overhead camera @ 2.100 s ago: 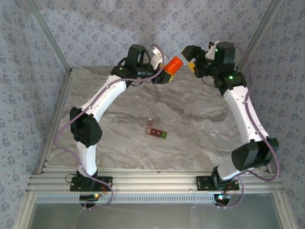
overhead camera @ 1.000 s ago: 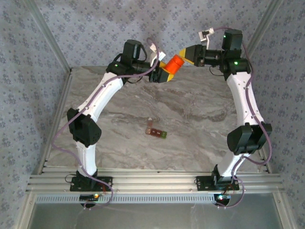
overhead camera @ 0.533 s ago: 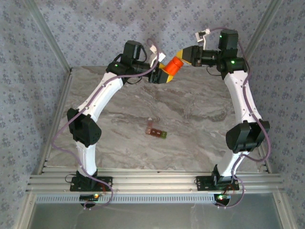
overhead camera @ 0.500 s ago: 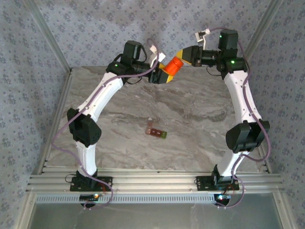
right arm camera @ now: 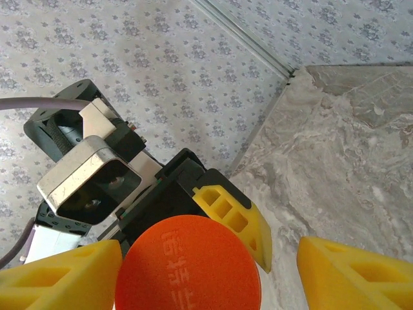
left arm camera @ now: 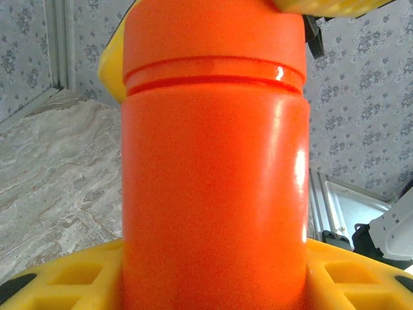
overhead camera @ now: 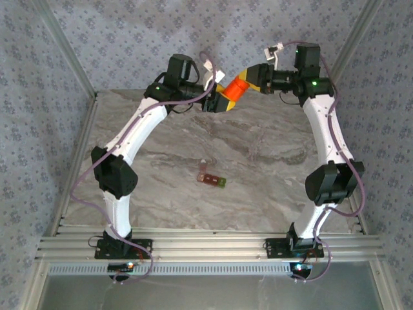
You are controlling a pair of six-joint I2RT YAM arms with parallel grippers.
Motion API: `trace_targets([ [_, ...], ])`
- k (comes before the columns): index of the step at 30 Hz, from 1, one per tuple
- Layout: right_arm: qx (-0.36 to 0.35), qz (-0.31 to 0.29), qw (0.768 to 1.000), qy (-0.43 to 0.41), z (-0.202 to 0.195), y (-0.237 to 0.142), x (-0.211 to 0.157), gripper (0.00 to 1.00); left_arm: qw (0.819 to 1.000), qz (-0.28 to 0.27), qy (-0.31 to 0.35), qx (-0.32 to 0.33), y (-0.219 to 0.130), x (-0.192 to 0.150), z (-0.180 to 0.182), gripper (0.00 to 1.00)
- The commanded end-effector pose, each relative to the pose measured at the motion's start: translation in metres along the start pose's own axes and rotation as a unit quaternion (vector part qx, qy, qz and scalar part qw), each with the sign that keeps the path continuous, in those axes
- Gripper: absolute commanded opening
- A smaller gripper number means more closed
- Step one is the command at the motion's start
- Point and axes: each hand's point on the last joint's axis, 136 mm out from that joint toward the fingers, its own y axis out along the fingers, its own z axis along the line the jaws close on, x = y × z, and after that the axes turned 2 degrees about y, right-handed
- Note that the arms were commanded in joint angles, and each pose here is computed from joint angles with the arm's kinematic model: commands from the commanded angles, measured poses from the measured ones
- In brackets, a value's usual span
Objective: Sort the pills into containers
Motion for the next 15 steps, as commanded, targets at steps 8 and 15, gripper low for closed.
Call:
trace_targets([
  [8, 0.011, 0.017, 1.000, 0.004, 0.001, 0.007, -0.008, 0.63, 0.998, -0.030, 0.048, -0.016, -0.006, 0.027, -0.016, 0.00],
  [15, 0.024, 0.022, 0.999, 0.001, 0.008, 0.010, -0.010, 0.49, 0.998, -0.030, 0.048, -0.016, -0.006, 0.028, -0.016, 0.00],
])
